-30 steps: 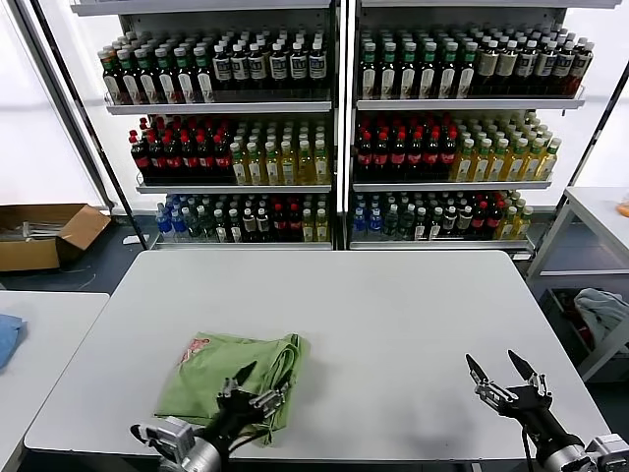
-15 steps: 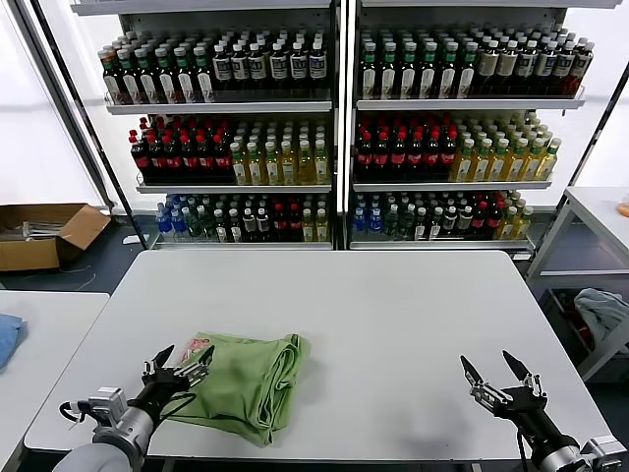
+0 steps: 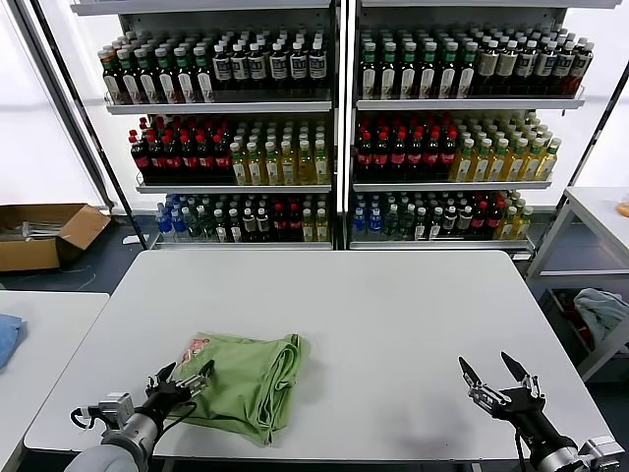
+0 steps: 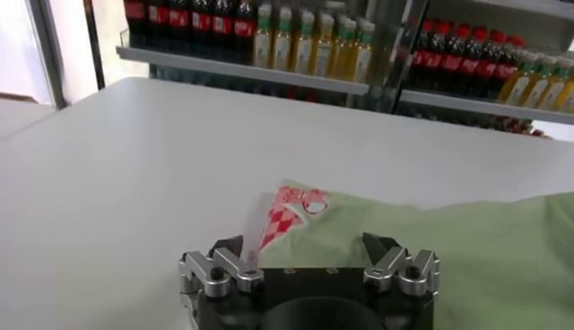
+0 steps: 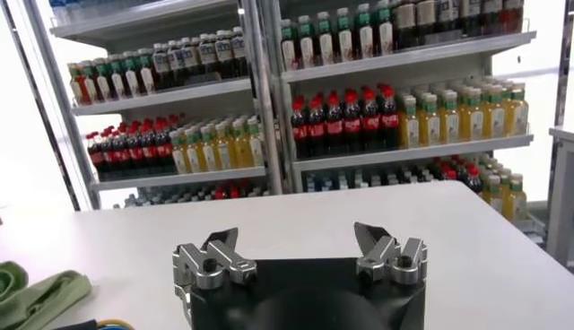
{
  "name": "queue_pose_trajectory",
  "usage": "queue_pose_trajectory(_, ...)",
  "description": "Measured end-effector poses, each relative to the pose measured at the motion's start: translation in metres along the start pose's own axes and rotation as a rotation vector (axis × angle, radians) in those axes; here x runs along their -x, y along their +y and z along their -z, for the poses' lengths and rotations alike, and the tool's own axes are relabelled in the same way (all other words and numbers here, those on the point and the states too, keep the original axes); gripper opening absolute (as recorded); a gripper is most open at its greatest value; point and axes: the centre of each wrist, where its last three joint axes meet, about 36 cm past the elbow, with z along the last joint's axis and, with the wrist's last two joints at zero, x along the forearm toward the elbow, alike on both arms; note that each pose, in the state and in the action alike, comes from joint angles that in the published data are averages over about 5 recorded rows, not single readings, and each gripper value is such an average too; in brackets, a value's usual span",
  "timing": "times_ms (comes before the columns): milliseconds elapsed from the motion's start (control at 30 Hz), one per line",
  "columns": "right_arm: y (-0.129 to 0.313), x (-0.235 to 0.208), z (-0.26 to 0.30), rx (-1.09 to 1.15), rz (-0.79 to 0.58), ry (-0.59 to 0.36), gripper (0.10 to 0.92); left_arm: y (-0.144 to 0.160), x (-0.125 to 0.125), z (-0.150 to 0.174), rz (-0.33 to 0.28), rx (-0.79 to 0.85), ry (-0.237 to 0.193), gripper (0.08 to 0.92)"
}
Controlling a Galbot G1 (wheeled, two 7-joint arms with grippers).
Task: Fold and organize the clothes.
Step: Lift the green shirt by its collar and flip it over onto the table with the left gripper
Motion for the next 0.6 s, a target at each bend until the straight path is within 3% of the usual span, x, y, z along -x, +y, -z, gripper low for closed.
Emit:
queue_pose_trajectory(167, -0.001, 0.001, 0.000, -0.002, 0.002, 0.002, 0.823, -0.001, 0.005, -0.005, -0.013, -0.015, 0.015, 0.782)
queue_pose_trajectory(600, -0.001, 0.001, -0.001, 0.000, 0.002, 0.003, 0.823, -0.001, 0.005, -0.018, -0.017, -0.037, 0.013, 0.412)
